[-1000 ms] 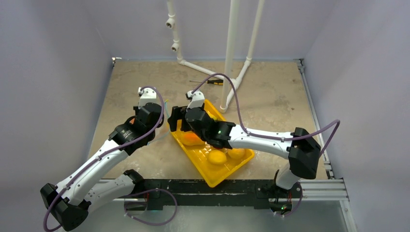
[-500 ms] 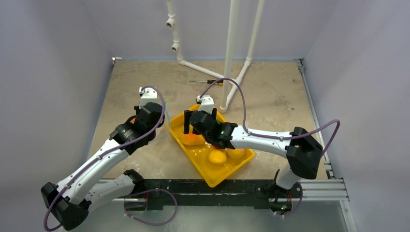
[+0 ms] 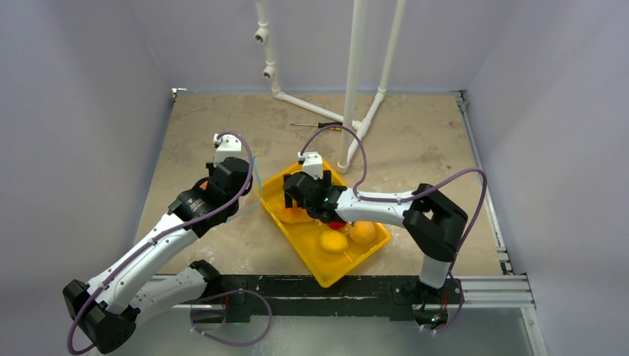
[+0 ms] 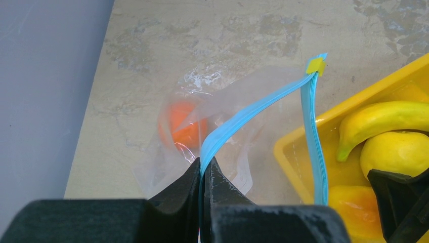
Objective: Place the food in the zip-top bag and seal the zipper
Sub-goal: Pick up the fake fruit from the bin.
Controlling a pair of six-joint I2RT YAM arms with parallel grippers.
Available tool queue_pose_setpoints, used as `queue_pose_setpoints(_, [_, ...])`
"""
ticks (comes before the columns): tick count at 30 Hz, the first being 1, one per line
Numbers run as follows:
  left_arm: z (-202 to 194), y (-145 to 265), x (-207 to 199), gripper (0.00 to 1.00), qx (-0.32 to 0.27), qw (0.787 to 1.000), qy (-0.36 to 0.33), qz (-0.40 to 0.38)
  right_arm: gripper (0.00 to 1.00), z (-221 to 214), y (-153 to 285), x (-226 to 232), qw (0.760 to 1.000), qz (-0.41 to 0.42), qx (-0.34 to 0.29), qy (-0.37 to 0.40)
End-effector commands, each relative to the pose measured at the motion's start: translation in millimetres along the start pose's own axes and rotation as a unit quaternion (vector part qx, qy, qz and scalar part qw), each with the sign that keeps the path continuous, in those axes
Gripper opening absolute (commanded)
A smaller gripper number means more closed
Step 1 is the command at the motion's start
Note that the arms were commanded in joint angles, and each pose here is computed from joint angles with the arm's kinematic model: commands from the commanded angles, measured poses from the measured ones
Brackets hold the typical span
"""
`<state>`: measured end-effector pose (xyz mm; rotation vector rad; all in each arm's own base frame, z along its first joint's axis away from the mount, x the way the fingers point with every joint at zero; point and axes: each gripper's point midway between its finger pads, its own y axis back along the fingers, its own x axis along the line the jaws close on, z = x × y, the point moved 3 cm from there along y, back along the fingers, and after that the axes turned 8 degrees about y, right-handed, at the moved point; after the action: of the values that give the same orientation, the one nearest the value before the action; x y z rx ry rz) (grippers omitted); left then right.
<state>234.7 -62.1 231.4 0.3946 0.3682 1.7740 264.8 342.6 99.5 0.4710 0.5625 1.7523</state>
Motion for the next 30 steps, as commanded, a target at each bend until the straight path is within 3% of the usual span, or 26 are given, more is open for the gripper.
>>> queue_pose_setpoints(1, [4.7, 0.9, -3.3, 0.00, -0.011, 1.000, 0.009, -0.009, 0.93, 32.9, 0.8, 4.1, 0.999, -0.010, -0.040, -0.020])
queue_pose_setpoints(18, [3.4, 0.3, -5.3, 0.00, -0.008, 1.000, 0.007, -0.014, 0.83, 19.8, -17.7, 2.8, 0.999, -0.034, -0.025, -0.006])
queue_pose_setpoints(30, [3.2, 0.3, -5.2, 0.00, -0.007, 1.000, 0.006, -0.014, 0.45, 59.9, 10.5, 1.2, 0.997, -0.021, -0.066, -0.036])
